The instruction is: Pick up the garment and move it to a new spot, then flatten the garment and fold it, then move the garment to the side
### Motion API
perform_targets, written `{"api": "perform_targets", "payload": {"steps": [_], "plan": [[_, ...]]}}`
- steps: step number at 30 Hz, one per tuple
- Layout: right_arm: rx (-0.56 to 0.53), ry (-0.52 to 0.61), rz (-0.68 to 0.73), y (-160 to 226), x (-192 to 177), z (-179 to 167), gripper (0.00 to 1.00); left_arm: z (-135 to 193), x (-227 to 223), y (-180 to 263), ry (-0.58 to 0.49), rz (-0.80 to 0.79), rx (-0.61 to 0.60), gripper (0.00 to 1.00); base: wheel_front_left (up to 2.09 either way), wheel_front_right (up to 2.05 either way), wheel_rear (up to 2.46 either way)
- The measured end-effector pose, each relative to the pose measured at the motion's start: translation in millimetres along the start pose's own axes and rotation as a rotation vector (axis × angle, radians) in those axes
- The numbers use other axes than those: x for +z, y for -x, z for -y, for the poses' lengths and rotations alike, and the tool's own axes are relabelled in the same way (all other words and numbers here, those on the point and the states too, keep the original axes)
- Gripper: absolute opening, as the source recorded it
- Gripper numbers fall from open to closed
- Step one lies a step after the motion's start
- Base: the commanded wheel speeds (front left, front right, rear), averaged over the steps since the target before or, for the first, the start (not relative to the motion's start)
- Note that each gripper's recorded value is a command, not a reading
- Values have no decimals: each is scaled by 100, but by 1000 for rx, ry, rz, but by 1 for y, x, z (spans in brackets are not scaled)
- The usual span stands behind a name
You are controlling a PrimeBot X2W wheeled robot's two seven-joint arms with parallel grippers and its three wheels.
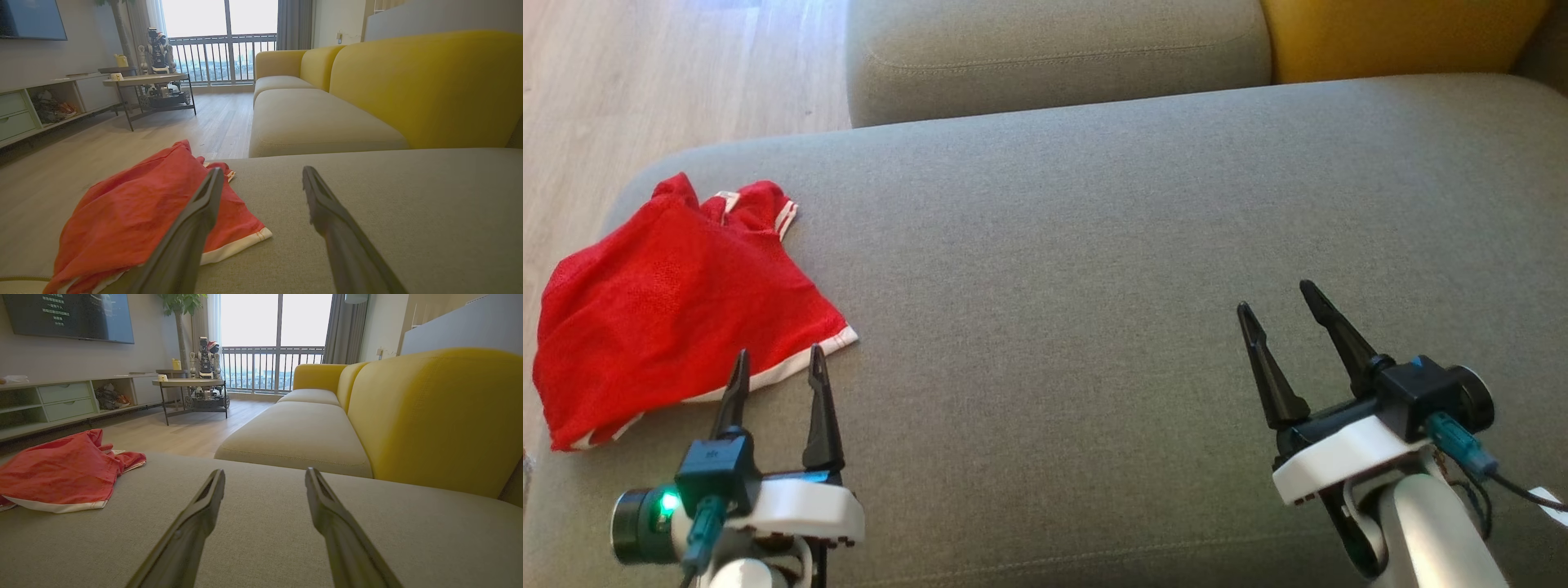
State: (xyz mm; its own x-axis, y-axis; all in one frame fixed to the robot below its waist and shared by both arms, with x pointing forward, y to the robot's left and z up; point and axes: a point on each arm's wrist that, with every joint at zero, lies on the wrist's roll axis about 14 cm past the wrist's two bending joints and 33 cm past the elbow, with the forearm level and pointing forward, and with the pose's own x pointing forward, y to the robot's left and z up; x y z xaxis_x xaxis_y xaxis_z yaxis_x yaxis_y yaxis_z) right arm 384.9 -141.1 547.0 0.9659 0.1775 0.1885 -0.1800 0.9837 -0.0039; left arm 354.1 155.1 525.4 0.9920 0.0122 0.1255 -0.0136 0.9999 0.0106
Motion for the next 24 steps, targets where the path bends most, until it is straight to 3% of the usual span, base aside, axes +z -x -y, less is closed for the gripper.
{"api": "perform_targets", "payload": {"steps": [15,24], "plan": [[-6,-1,-7,-2,-3,3,100,-12,-15,-6,13,-39,10,100,0,0,0],[114,-20,26,-34,0,-36,100,-40,-8,-10,3,-16,89,100,0,0,0]]}}
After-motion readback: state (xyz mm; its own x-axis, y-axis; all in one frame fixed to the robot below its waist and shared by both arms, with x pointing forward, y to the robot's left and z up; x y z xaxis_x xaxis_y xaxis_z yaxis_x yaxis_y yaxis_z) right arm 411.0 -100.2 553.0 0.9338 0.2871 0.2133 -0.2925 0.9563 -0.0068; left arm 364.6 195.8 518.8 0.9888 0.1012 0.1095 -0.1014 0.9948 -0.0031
